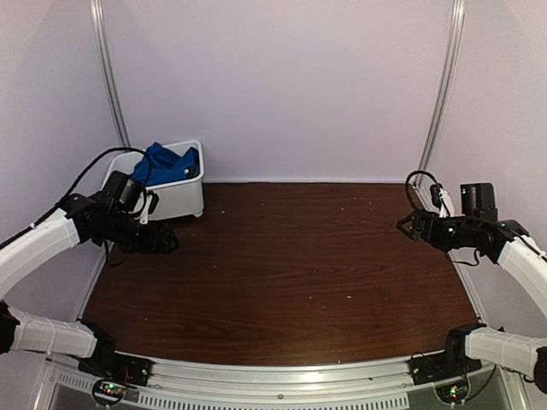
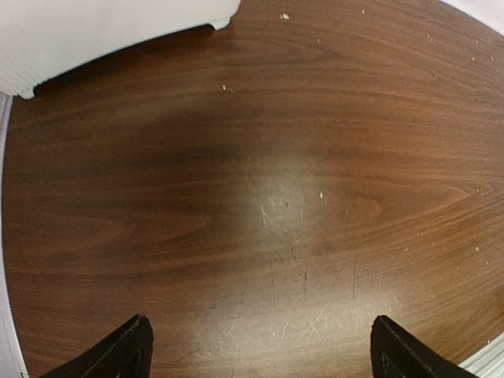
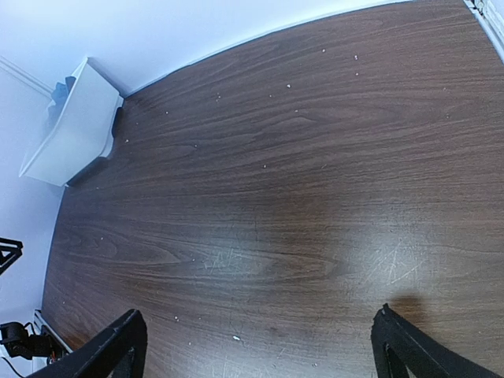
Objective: Fold and stack the mixed laundry pile
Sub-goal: Pick up the crumpled skirt and place it in the bin.
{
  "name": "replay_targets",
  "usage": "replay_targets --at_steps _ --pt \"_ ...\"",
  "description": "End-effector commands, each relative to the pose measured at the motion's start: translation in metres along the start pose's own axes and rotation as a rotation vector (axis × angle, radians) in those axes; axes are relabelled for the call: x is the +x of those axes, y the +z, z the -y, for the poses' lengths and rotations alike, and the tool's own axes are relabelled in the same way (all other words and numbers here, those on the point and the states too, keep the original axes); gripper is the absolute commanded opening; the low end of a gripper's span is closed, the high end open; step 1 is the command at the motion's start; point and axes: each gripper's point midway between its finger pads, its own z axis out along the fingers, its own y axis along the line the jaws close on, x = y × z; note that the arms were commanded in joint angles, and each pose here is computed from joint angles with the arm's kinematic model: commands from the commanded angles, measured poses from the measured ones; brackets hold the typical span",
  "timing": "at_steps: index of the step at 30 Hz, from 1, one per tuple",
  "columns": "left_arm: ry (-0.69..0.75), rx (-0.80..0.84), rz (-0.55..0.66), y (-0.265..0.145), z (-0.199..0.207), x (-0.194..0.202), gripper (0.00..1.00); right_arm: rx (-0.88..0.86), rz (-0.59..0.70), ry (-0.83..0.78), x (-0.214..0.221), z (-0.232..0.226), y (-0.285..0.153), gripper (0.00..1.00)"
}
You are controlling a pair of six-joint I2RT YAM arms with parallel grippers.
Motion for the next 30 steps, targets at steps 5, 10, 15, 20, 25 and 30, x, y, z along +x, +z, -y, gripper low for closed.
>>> replay_targets --at_steps 5,10,15,20,25,30 --pt "0.129 -0.096 0.211 -0.038 0.016 -0.132 0.98 -0.016 0.054 -0.066 -0.050 -0.019 0.002 1.00" --pt "0.115 -0.194 0.249 -0.044 0.003 -0.197 0.98 -0.045 0.040 -0.044 -0.058 -0.021 0.017 1.00" --pt "0.063 -0.227 0.289 -0.032 -0.017 -0.248 0.98 -0.110 0.029 -0.013 -0.061 -0.028 0.032 1.00" --pt "0.040 -0.251 0.265 0.000 -0.036 -0.273 0.98 -0.123 0.014 -0.004 -0.068 -0.029 0.042 1.00" --pt "0.028 -0.228 0.215 0.040 -0.046 -0.283 0.98 -0.131 0.013 0.014 -0.072 -0.028 0.051 1.00" --pt "0.049 -0.199 0.153 0.084 -0.049 -0.281 0.98 -0.130 0.010 0.032 -0.074 -0.026 0.059 1.00"
